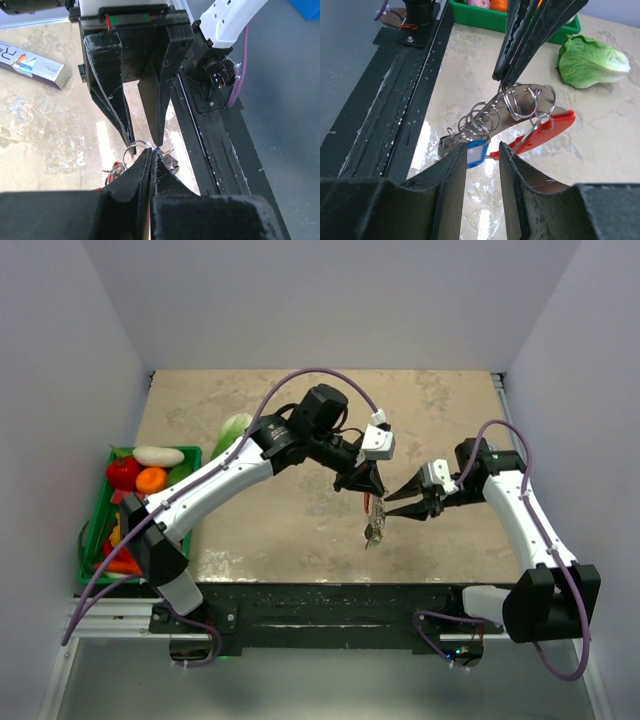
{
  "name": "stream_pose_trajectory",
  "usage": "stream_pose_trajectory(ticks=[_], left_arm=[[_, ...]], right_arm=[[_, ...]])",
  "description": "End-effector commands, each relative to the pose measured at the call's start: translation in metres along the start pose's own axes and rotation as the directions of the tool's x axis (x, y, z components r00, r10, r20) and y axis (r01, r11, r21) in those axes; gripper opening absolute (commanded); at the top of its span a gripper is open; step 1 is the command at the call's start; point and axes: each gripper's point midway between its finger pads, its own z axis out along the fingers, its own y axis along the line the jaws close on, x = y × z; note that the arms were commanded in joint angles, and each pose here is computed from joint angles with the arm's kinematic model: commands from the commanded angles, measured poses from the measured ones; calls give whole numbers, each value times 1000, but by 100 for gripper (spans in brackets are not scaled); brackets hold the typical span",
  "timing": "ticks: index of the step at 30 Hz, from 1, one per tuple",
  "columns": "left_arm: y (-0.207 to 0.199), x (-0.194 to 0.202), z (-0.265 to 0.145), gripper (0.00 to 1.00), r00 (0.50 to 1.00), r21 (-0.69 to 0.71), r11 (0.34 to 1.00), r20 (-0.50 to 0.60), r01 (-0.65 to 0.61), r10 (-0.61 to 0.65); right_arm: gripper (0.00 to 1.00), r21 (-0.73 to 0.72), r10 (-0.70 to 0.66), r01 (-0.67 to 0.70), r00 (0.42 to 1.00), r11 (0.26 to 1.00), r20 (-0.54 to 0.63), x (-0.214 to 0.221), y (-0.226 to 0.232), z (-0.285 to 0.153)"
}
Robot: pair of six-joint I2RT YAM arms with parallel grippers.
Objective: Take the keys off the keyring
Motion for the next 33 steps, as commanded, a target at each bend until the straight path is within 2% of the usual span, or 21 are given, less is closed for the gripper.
stream_pose_trajectory(ticks=[1, 7, 17, 24, 33], left_arm=[[-6, -36, -15, 0, 995, -5, 998, 73, -65, 66], [-3, -37, -12, 0, 995, -7, 998, 74, -64, 64], [-8, -35, -7, 0, 996, 14, 998, 69, -56, 55], [-11, -33, -4, 0, 997, 26, 998, 65, -52, 50], [-10, -29, 0, 0, 997, 26, 998, 54, -49, 47]], right_arm=[[36, -21, 77, -76, 995, 997, 56, -12, 12, 5], [34, -28, 71, -69, 995, 997, 70, -16, 12, 7], [26, -30, 76, -74, 994, 997, 77, -16, 6, 8], [25, -29, 84, -81, 993, 996, 87, -18, 2, 8], [30, -24, 76, -74, 992, 997, 104, -28, -2, 7]])
